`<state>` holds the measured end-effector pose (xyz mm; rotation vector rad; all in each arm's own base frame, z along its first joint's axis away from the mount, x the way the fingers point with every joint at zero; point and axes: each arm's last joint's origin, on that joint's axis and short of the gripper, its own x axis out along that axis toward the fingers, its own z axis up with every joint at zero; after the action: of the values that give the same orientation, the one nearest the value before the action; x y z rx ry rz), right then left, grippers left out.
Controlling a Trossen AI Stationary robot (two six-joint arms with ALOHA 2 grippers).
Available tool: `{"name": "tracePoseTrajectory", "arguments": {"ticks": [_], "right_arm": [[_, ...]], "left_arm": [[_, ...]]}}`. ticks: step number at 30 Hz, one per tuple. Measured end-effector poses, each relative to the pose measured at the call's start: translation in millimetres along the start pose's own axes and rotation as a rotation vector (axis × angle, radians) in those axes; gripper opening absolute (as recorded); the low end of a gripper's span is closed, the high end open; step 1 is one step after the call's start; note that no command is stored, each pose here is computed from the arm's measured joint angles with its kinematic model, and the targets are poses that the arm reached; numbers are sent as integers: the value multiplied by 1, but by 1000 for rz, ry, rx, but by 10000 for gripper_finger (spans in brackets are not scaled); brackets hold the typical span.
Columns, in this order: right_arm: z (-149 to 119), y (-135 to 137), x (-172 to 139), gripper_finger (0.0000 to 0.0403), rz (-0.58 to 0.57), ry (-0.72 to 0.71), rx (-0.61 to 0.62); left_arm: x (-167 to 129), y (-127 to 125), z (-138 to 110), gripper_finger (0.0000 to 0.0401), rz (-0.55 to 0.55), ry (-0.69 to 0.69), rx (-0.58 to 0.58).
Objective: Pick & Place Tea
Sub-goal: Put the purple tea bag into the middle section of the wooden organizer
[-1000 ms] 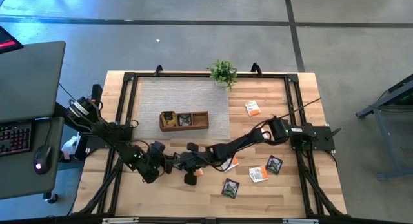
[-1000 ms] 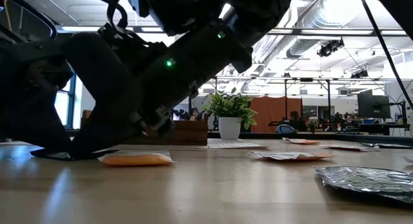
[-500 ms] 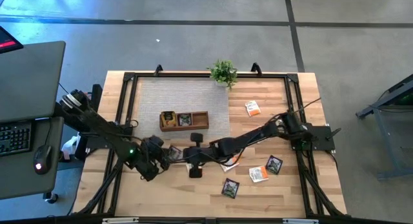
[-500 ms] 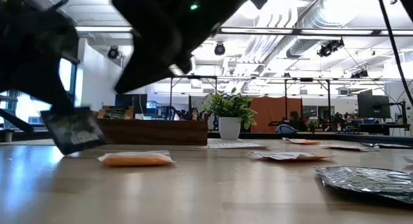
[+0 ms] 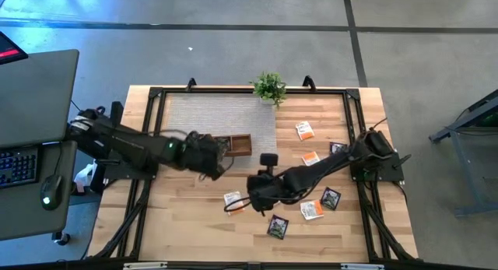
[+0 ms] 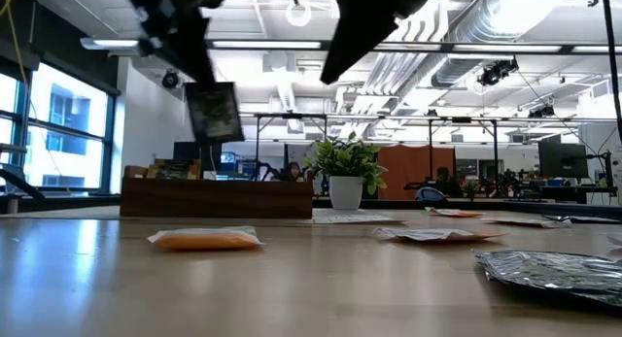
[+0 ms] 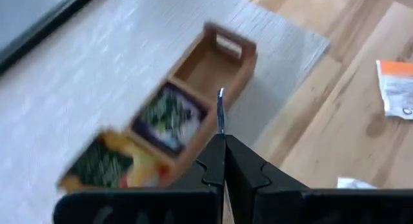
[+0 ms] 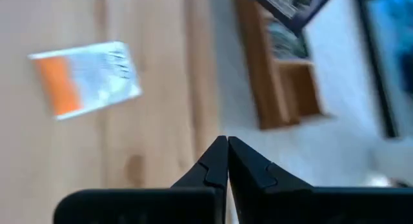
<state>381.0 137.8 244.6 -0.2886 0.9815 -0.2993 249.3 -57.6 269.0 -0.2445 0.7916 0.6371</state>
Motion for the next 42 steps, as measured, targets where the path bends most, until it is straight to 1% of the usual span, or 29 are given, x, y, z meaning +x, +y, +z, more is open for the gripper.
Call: {"name": "tracePoseTrajectory", "arguments": {"ticks": [2,5,7,9,12,14,16,17,20,22,24,28,32,36,42], "right_arm": [[-6,2,2,10,-44,3,37],[-26,9,16,11,-32,32,35],[-41,14,27,11,22,30,44],[-51,16,35,11,91,-5,84],[-59,15,39,11,171,-83,101],[-58,10,36,11,198,-149,79],[-56,4,30,11,201,-196,64],[-55,1,27,11,200,-209,59],[-54,-7,17,11,198,-218,68],[-54,-12,10,11,194,-228,33],[-53,-18,1,11,175,-241,15],[-51,-29,-13,11,96,-274,38],[-50,-36,-24,11,93,-292,88],[-50,-37,-24,11,78,-294,92],[-50,-37,-24,11,81,-294,96]], "left_arm": [[6,5,11,0,-29,4,66],[17,12,19,0,-41,22,146],[29,15,21,0,-10,48,178],[39,19,18,0,31,104,224],[54,21,19,0,63,131,260],[60,24,19,0,78,165,268],[69,25,21,0,86,170,254],[72,26,20,0,93,186,267],[81,29,20,0,78,225,325],[84,30,19,0,80,247,352],[89,31,20,0,88,244,350],[96,31,19,0,105,250,349],[97,30,19,3,134,241,360],[97,31,19,25,135,244,376],[97,31,19,88,155,235,390]]}}
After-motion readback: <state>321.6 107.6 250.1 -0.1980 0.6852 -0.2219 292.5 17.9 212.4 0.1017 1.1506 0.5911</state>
